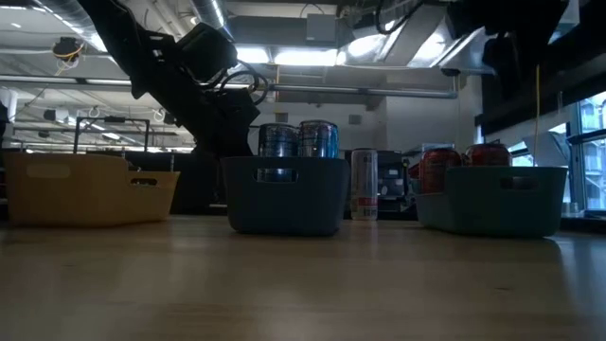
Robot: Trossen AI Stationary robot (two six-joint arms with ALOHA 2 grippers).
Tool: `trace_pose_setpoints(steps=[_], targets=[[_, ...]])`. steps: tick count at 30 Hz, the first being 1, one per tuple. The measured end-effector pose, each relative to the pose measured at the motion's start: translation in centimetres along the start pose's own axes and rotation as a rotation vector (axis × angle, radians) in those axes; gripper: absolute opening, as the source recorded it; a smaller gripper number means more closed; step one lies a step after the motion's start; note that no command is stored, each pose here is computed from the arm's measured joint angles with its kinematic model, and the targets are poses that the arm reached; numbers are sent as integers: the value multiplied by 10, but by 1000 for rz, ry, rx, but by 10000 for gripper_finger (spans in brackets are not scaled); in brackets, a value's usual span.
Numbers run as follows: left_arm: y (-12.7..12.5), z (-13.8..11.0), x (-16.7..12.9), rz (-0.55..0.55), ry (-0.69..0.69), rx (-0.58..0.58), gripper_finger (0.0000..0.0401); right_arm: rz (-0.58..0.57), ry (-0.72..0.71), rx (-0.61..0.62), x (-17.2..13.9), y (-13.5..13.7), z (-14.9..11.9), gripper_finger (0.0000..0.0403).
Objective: Sort soda cans
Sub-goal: Put the red soda can into green bin
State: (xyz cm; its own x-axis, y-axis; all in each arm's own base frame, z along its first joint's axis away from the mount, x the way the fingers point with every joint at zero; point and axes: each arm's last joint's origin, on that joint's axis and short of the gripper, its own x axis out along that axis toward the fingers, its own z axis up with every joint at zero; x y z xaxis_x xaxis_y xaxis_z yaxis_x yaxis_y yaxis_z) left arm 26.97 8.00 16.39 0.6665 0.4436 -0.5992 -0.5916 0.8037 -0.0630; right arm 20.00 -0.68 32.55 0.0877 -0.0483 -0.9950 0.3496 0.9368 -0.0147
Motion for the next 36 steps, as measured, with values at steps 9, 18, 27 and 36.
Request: trace_pose_setpoints(steps=[9, 18, 27, 36], targets=[[0, 0, 0, -1, 0, -33, 1, -77, -160, -95, -1, 3, 13, 396], [-12, 1, -3, -45, -37, 13, 1, -28, -257, -229, -4, 31, 11, 396], [-43, 1, -14, -153, -104, 138, 1, 34, -220, -262, -6, 64, -13, 396], [-50, -2, -16, -172, -101, 165, 1, 210, -79, -129, -9, 106, -55, 396]])
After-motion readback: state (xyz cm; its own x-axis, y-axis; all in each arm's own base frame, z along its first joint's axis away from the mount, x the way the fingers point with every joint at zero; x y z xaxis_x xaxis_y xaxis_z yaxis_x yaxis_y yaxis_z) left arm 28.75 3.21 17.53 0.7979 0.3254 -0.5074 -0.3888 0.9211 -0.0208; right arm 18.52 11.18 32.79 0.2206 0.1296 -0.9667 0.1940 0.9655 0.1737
